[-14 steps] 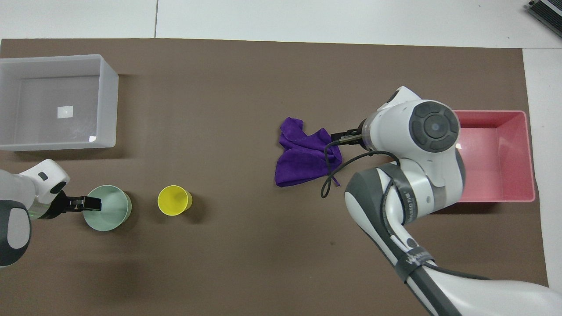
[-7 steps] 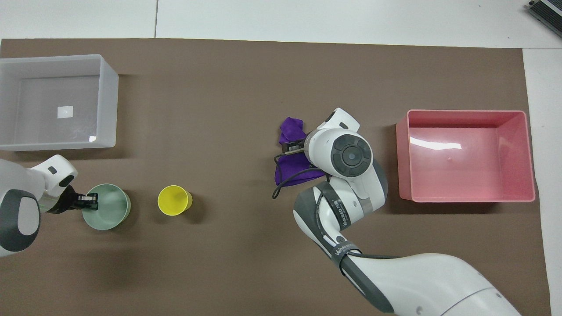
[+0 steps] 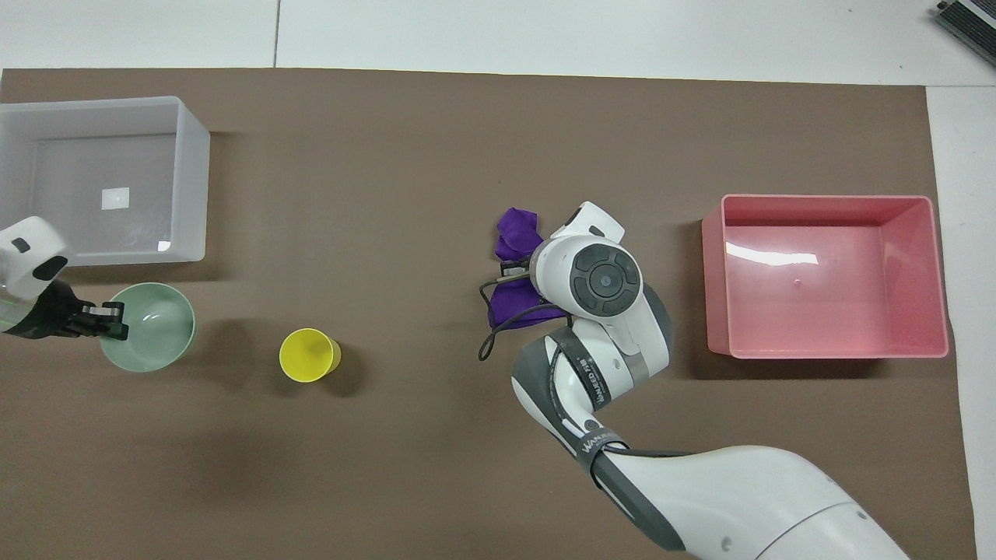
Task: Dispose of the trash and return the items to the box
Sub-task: 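Carry the cloth into the pink box while the left gripper lifts the bowl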
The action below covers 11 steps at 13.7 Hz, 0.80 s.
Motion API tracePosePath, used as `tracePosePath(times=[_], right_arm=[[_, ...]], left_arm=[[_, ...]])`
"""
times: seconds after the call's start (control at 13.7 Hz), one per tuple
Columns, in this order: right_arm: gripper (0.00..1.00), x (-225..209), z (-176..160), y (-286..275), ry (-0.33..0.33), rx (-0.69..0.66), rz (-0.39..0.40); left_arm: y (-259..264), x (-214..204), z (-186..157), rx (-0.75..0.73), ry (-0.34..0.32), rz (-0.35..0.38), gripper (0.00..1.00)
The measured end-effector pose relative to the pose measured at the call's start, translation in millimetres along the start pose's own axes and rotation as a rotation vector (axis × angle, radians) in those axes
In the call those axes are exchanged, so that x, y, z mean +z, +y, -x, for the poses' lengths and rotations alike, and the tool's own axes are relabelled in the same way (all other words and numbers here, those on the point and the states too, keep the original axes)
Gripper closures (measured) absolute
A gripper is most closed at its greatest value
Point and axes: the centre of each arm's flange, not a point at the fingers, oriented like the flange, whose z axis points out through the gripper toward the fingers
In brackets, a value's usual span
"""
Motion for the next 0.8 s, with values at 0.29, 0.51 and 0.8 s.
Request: tracePosePath(times=[0.29, 0.51, 0.8], right_arm=[[0.96, -5.0, -2.5, 0.3, -0.072, 0.051, 0.031], [0.96, -31.2, -14.3, 0.8, -0.115, 0.097, 0.056], [0.96, -106.6, -30.3, 20.6, -0.113, 0.232, 0.072]], left_arm=[[-9.0, -77.5, -7.7, -0.015, 0.061, -0.004, 0.97], [-63.2, -76.8, -46.6, -0.106, 0.097, 0.048, 0.97], [-123.2, -43.7, -126.8, -0.181, 0.231, 0.073, 0.97]])
